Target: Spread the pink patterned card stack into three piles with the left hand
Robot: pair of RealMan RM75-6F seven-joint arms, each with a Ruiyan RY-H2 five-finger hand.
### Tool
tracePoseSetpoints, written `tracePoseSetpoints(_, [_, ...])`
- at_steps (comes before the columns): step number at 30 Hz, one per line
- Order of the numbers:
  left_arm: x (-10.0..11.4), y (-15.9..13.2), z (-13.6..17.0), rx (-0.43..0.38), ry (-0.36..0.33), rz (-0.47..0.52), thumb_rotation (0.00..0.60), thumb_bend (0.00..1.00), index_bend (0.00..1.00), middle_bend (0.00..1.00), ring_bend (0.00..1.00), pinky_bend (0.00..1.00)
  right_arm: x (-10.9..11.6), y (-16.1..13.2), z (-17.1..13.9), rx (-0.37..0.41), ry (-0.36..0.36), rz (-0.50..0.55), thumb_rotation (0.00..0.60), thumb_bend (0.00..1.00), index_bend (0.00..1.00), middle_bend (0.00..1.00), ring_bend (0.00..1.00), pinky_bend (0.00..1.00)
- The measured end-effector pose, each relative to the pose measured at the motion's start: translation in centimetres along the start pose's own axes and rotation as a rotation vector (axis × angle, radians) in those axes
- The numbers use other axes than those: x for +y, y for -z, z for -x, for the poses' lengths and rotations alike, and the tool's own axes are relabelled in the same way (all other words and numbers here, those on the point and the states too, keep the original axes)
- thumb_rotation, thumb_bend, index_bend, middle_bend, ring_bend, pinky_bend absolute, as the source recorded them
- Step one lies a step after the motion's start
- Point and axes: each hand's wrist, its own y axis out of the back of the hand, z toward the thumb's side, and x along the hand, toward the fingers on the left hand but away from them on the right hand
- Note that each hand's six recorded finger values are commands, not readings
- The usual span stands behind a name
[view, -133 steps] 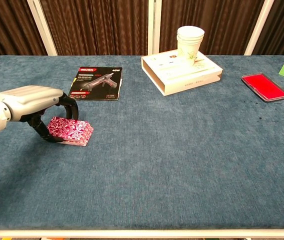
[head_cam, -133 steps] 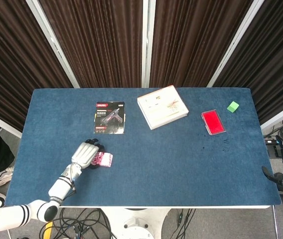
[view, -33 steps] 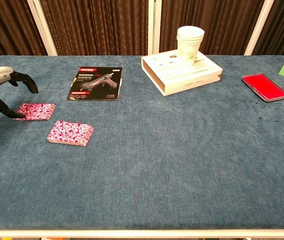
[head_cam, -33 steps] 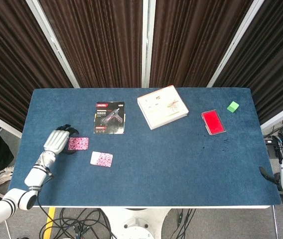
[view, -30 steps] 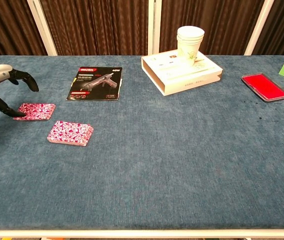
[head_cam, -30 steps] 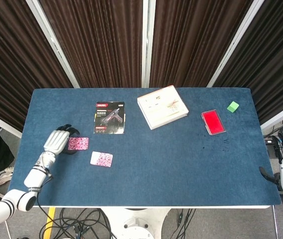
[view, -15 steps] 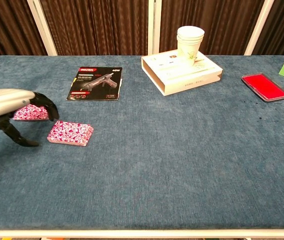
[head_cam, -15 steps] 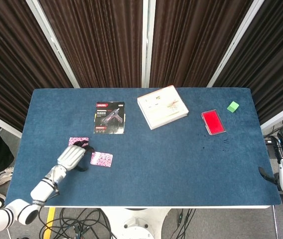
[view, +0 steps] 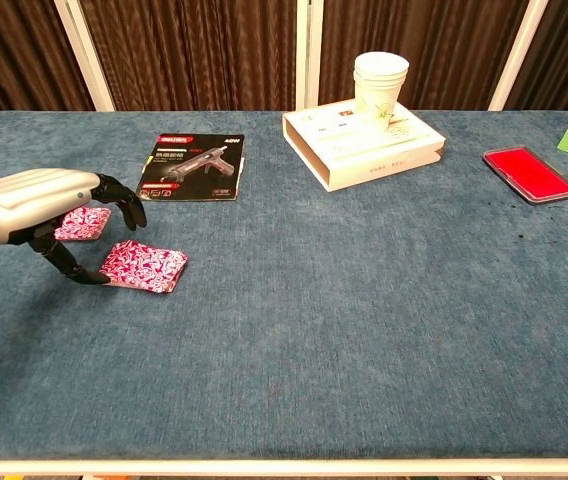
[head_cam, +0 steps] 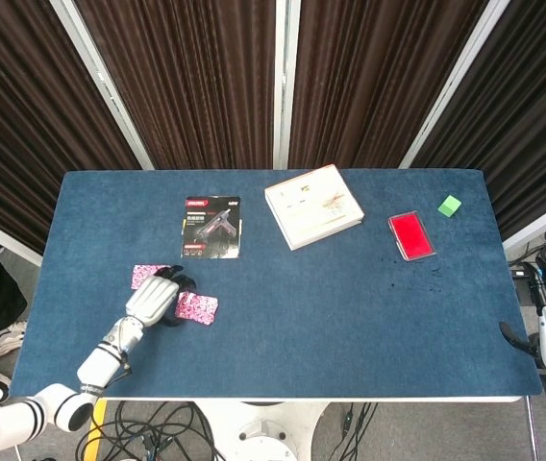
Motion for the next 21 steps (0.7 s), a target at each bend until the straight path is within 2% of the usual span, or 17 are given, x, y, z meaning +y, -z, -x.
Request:
tracePoseSetpoints(6, [-0.49,-0.35,0.01,-0.013,0.036,-0.008,0.6,0.14,0.3,0.27,0.1,0.18,-0.04,0.0,0.03,0.0,-0.002,-0.001,0.6,0.13,0.02,0.0,0.0,0.0])
tracePoseSetpoints(21, [-1.04,-0.2,-0.91,0.002,0.043,-0.011,0.6,0.15,0.3,0.29,0.1,0.18,-0.08,0.16,0.19,-0.007,-0.009,0.002,0.6,0.13,0.02,0.0,0.0,0.0])
